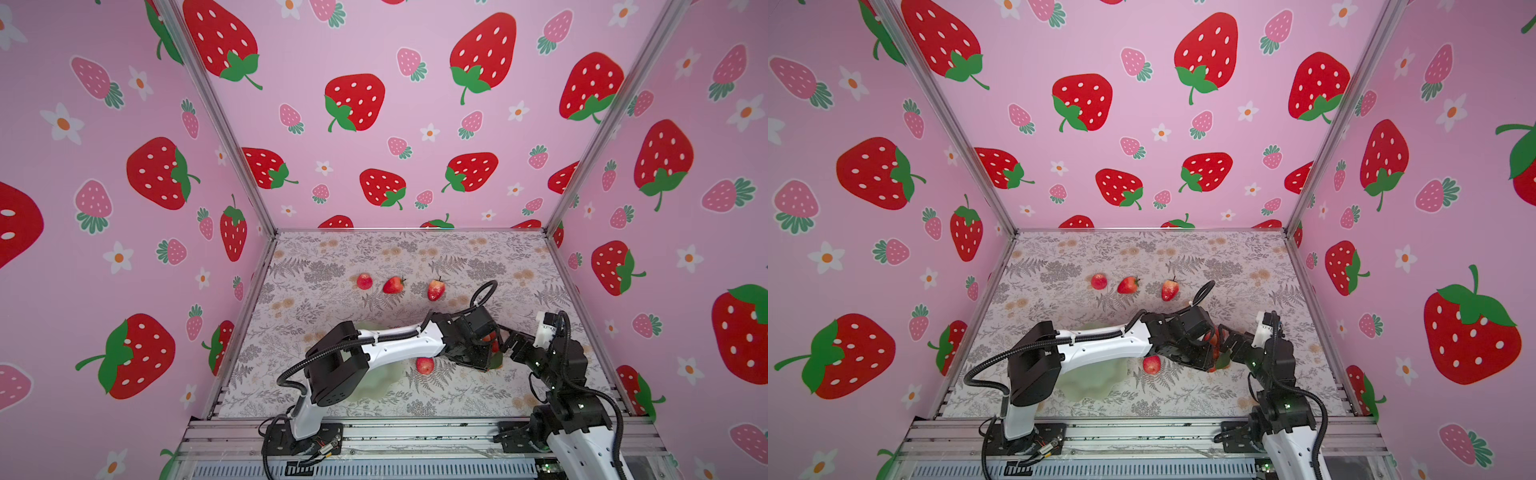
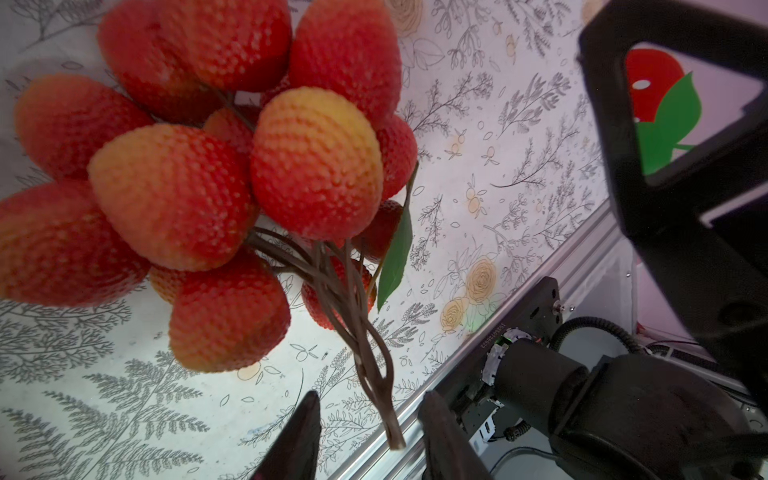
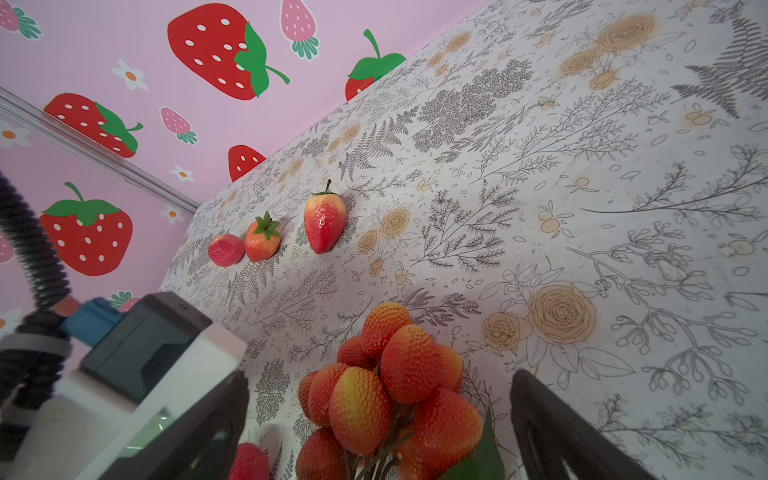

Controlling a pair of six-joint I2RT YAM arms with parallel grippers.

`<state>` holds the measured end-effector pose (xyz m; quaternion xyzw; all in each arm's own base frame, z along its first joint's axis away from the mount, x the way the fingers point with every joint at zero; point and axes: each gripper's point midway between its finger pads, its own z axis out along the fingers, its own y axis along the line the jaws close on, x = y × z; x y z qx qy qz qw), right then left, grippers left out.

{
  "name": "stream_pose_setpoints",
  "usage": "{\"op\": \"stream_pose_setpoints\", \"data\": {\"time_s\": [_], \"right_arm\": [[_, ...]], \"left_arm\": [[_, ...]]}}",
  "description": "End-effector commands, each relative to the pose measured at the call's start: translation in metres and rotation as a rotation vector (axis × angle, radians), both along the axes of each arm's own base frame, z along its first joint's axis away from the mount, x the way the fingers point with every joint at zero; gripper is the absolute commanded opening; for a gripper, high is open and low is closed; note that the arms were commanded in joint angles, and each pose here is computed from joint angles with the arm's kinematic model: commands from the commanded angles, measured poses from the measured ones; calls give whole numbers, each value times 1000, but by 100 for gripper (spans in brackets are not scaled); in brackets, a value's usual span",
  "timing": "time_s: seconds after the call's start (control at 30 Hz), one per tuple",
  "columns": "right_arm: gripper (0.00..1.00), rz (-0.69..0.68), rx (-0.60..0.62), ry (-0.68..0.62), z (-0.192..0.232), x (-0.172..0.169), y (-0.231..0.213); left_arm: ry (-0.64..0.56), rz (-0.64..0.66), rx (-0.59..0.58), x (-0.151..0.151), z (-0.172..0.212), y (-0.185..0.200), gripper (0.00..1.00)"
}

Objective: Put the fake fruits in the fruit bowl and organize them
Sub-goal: 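Carry the berry bunch into the green bowl with left gripper while right arm advances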

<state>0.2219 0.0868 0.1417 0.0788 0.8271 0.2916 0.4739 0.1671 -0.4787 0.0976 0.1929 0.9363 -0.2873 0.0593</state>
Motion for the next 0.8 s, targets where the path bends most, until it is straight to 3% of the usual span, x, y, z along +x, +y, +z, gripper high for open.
{"op": "stream_pose_setpoints", "data": {"time_s": [0.0, 0.3, 0.5, 0.77], "right_arm": [[99, 8, 19, 35, -11, -5, 2], [99, 24, 6, 41, -13, -4, 4], [99, 19, 0, 46, -15, -3, 3], [99, 15, -6, 46, -14, -1, 3]], "left_arm": [[21, 13, -27, 0, 8, -12, 42], [45, 19, -21, 1, -4, -22, 38], [32, 32, -24, 4, 0, -18, 22], [14, 63, -111, 18, 20, -14, 7]]}}
